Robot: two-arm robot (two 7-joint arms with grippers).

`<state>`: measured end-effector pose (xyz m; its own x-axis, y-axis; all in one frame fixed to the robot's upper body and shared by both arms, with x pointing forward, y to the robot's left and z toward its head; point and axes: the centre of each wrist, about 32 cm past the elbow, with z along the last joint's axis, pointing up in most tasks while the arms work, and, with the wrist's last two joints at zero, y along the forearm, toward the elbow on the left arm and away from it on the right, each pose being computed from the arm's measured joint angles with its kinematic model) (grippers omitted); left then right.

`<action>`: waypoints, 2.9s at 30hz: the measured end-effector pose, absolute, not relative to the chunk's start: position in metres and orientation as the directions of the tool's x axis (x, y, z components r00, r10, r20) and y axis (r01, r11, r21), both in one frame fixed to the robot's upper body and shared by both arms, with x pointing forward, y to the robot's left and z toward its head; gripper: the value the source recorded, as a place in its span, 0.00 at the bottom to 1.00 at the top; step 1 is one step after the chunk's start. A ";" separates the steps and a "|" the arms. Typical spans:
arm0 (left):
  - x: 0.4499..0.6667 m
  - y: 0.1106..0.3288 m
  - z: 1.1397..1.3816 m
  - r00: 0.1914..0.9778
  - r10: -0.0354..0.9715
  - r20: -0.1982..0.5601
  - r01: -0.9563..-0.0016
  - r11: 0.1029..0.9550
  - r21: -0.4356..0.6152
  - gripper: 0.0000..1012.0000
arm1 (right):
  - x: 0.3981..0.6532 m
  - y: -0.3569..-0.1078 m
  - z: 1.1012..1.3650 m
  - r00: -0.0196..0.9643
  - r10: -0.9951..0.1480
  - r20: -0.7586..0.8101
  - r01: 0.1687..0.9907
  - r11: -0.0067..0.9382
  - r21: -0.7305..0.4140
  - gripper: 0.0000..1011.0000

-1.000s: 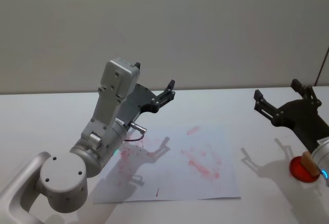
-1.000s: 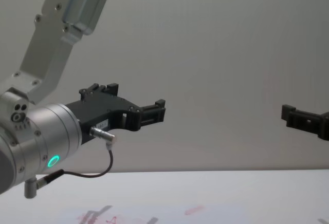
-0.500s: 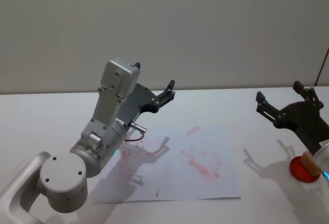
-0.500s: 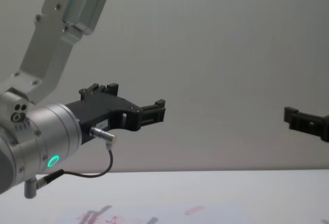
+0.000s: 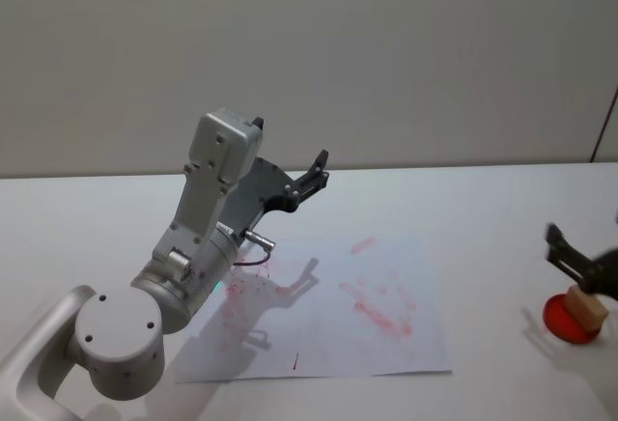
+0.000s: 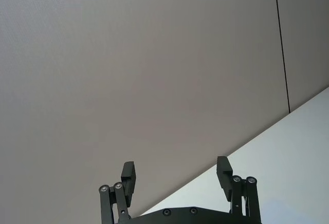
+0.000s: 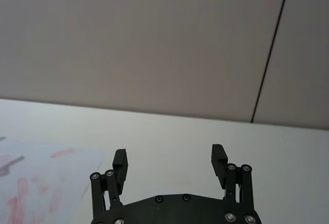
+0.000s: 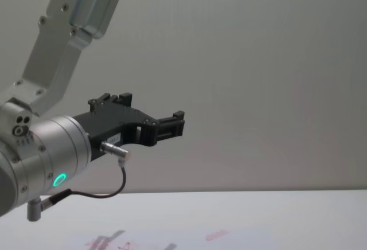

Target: Use the one hand to pick up the stamp and affix it onto the A4 paper.

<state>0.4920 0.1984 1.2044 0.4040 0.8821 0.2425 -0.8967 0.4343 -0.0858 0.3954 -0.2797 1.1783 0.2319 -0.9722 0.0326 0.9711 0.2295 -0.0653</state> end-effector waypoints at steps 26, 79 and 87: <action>0.492 0.198 1.204 0.404 0.882 0.242 -0.897 0.434 -0.086 0.99 | 0.391 -0.314 1.167 0.238 -0.970 0.059 0.929 0.209 -0.306 0.99; 0.492 0.198 1.204 0.404 0.882 0.242 -0.897 0.434 -0.086 0.99 | 0.418 -0.300 1.152 0.304 -0.952 0.031 0.866 0.262 -0.426 0.22; 0.492 0.198 1.204 0.404 0.882 0.242 -0.897 0.434 -0.086 0.99 | 0.422 -0.297 1.157 0.338 -0.940 0.036 0.875 0.300 -0.379 0.22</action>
<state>0.4920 0.1984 1.2044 0.4040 0.8821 0.2424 -0.8967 0.4343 -0.0860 0.4223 -0.2974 1.1565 0.3380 -0.9405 0.0362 0.8753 0.2999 -0.3793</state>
